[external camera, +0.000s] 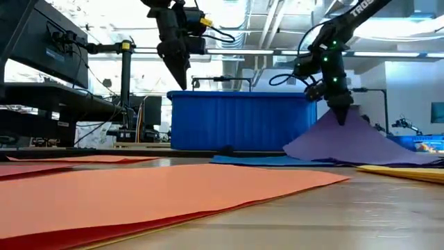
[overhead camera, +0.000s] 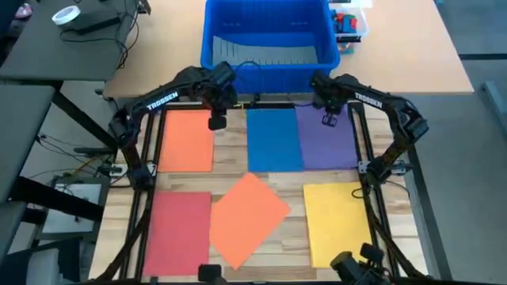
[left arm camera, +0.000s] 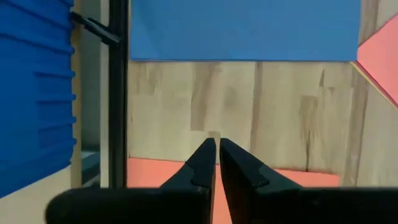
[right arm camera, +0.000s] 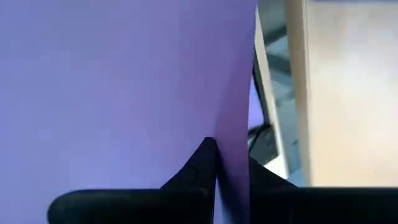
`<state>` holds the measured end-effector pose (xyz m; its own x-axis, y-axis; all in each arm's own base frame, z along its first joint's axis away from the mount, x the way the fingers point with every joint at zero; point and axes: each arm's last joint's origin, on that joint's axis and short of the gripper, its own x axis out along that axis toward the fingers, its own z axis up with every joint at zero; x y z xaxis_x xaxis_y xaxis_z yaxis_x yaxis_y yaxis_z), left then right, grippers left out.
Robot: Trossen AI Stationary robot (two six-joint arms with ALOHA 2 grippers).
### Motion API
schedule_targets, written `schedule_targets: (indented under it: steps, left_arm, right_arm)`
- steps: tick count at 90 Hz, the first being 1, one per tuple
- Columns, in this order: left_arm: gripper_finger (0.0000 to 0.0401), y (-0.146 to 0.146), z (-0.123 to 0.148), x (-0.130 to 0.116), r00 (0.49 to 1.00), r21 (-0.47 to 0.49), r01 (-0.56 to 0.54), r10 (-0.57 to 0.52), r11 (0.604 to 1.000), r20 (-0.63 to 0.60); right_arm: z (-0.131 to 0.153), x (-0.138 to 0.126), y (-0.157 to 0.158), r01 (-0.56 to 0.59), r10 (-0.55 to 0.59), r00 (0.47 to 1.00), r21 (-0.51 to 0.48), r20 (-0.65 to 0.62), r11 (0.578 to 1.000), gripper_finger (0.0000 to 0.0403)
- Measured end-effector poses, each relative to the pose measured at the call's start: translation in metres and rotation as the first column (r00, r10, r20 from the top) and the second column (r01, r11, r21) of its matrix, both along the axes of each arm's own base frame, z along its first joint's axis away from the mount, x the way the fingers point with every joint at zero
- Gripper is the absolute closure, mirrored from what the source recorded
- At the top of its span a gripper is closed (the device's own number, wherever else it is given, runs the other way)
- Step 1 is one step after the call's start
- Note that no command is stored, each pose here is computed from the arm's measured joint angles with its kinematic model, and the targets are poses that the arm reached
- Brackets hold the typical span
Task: Organize paper
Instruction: Stack the purple paper on top of the other purple papers
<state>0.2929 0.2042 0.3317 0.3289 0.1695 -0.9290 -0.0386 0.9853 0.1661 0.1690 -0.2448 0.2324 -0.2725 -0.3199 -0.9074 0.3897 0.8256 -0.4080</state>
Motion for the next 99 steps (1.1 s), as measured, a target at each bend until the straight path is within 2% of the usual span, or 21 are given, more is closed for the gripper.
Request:
schedule_targets:
  steps: [10,28,38,79,88,99]
  left_arm:
    - [0.0395,0.0,0.0,0.0,1.0,0.0,0.0,0.0,1.0,0.0]
    - [0.0395,0.0001,0.0001,0.0002,1.0,0.0,-0.001,0.001,1.0,0.002]
    - [0.0395,0.0,0.0001,0.0002,1.0,0.0,-0.002,0.002,1.0,0.002]
    - [0.0395,-0.0002,0.0,0.0,1.0,-0.003,-0.005,0.005,1.0,0.0]
    - [0.0395,-0.0002,0.0,0.0,1.0,-0.004,-0.009,0.009,1.0,0.001]
    - [0.0395,-0.0002,0.0,0.0,1.0,-0.005,-0.01,0.01,1.0,0.001]
  right_arm:
    - [-0.0043,-0.0058,0.0001,0.031,-0.03,0.999,0.02,-0.01,0.999,0.0403]
    - [-0.0081,-0.0053,0.0018,-0.003,0.001,1.0,0.065,0.021,0.998,0.0403]
    - [-0.008,-0.0045,0.0003,-0.033,0.032,0.999,0.058,0.023,0.998,0.0403]
    - [-0.0082,-0.0087,-0.0011,-0.018,0.017,1.0,0.069,0.017,0.997,0.0401]
    - [-0.0083,-0.0095,-0.0001,-0.017,0.017,1.0,0.08,0.009,0.997,0.0382]
    - [-0.0084,-0.0107,0.0014,-0.014,0.014,1.0,0.095,-0.002,0.995,0.0335]
